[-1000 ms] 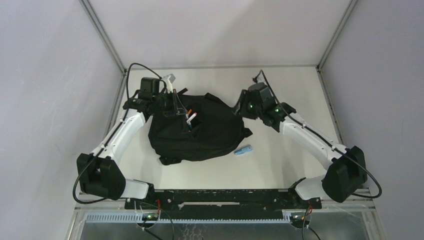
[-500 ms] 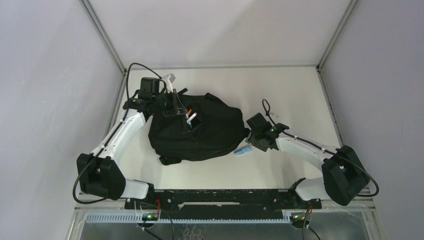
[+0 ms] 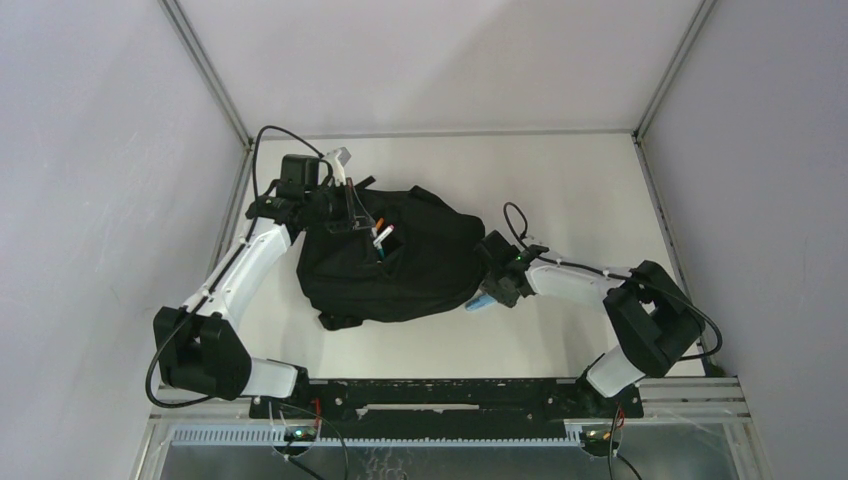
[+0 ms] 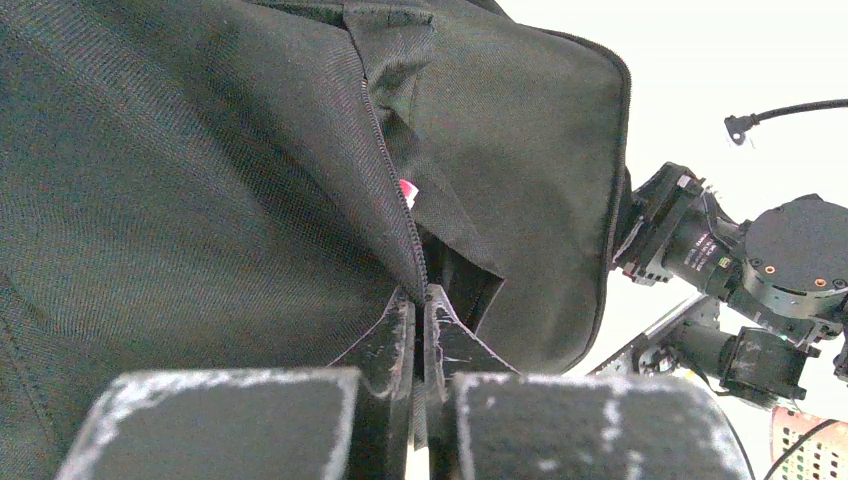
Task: Pack the student bag
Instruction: Pick up the stationery from the center of the board.
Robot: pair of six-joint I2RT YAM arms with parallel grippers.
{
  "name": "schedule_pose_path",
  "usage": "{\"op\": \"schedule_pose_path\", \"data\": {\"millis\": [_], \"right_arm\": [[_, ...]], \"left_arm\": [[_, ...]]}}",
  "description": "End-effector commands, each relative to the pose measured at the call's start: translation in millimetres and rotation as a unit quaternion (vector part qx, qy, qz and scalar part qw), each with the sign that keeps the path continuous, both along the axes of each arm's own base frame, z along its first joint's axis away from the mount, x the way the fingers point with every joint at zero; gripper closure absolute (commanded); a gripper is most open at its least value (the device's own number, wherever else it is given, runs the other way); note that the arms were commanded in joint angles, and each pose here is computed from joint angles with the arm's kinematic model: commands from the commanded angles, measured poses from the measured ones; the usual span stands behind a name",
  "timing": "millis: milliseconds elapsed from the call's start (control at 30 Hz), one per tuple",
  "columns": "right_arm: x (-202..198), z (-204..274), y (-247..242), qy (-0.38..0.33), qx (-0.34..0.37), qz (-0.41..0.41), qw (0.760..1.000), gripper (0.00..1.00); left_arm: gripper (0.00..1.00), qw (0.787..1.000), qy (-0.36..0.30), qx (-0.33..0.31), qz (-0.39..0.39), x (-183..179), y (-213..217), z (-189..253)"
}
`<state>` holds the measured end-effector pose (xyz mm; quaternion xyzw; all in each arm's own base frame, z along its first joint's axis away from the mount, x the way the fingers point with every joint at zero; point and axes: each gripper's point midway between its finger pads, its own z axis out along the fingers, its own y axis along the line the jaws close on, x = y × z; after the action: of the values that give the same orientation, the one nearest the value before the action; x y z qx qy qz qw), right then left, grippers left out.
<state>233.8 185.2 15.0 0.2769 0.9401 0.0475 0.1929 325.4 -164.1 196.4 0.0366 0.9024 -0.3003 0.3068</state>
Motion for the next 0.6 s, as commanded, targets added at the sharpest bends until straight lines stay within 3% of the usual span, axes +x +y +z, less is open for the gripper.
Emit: {"op": "schedule_pose_path", "data": {"millis": [0,133,333,567], "right_arm": [[-3,-2,-10,0.004,-0.036,-0.019,0.999,0.55],[-5,0,-26,0.0,-0.074,-0.01,0.997,0.59],[1,2,-34,-0.007,-0.127,0.073,0.989,0.54],[-10,-1,-16,0.009,-0.105,0.108,0.989,0.45]], "left_arm": [[1.0,0.999,-0.039,-0.018,-0.014,0,-6,17],[1.0,0.999,-0.035,-0.017,-0.008,1,-5,15],[1.0,0.999,-0.029,-0.021,-0.013,1,-8,14],[1.0,0.999,-0.026,-0.022,-0.012,0,-8,12]]}}
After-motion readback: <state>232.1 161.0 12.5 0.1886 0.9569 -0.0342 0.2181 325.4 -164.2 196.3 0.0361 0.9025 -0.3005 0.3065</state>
